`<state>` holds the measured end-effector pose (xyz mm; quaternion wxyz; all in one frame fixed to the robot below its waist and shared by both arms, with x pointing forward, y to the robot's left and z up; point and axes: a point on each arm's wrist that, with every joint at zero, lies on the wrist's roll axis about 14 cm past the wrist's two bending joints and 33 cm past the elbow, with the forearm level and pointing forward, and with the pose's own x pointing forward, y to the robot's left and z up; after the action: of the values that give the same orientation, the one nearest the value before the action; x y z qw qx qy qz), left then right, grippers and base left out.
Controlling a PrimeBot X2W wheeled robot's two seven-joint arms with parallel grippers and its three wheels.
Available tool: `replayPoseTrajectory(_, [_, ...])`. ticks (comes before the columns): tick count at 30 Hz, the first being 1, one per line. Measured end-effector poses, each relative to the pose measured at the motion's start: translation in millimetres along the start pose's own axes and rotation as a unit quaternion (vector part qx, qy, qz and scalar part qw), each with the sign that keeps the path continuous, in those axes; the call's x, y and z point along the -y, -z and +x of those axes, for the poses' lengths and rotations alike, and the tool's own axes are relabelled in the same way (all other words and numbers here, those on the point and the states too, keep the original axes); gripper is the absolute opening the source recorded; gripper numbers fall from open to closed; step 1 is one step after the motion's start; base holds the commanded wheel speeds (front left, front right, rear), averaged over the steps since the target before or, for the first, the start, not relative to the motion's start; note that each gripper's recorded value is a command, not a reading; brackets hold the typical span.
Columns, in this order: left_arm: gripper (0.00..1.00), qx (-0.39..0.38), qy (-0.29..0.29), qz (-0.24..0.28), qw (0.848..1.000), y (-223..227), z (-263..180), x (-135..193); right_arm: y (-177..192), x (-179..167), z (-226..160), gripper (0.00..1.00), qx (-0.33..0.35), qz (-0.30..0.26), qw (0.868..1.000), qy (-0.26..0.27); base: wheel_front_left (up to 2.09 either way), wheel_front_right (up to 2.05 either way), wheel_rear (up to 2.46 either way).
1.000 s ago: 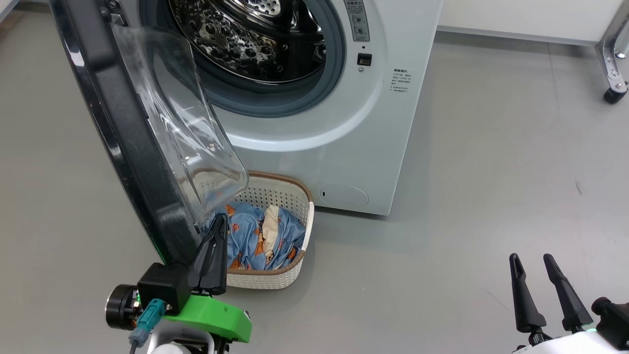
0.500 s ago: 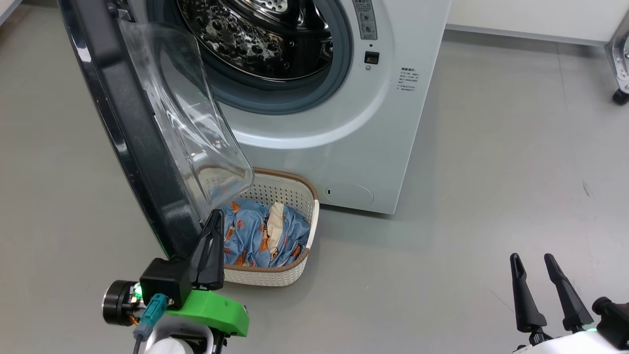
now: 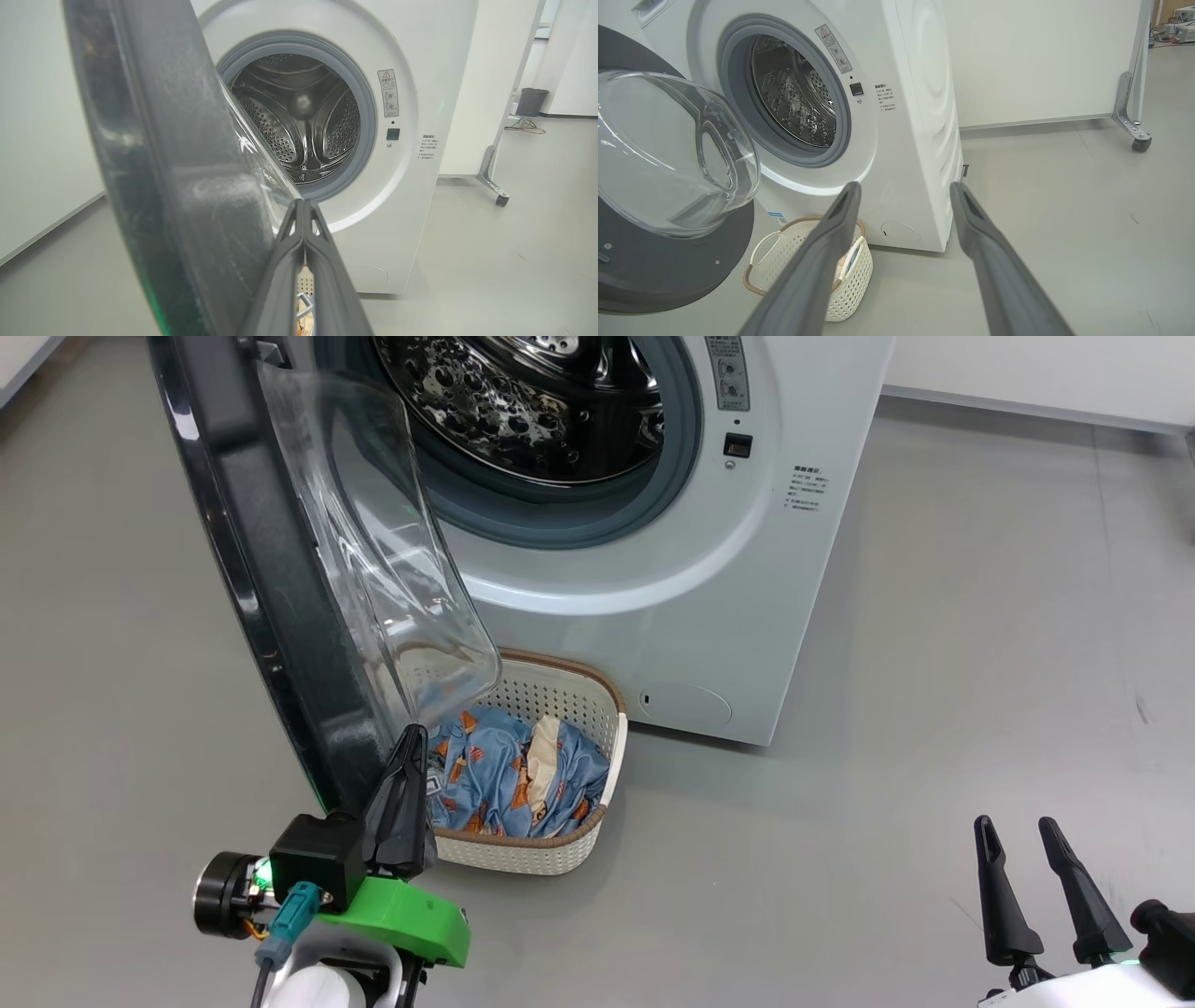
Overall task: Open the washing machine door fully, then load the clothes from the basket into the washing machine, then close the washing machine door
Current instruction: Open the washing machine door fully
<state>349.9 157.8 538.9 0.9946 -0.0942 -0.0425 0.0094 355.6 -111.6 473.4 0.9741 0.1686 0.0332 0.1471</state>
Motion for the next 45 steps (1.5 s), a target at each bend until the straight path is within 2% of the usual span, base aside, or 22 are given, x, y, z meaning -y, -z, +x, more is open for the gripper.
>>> replayPoseTrajectory(14, [0.0,0.003,-0.047,0.009,0.999,-5,-12,-28,6,-21,15,1.0,-0.011,0.001,0.999,-0.038,0.0,0.0,0.0])
replayPoseTrajectory(23, [0.0,0.002,-0.11,0.016,0.994,-6,-25,-66,15,-39,24,1.0,-0.025,0.004,0.997,-0.069,0.0,0.0,0.0])
replayPoseTrajectory(33, [0.0,-0.001,-0.196,0.03,0.98,-6,-41,-124,24,-44,25,1.0,-0.04,0.002,0.996,-0.081,0.0,0.0,0.0])
replayPoseTrajectory(45, [0.0,-0.006,-0.296,0.052,0.954,-5,-60,-196,30,-29,16,1.0,-0.053,-0.009,0.996,-0.065,0.0,0.0,0.0])
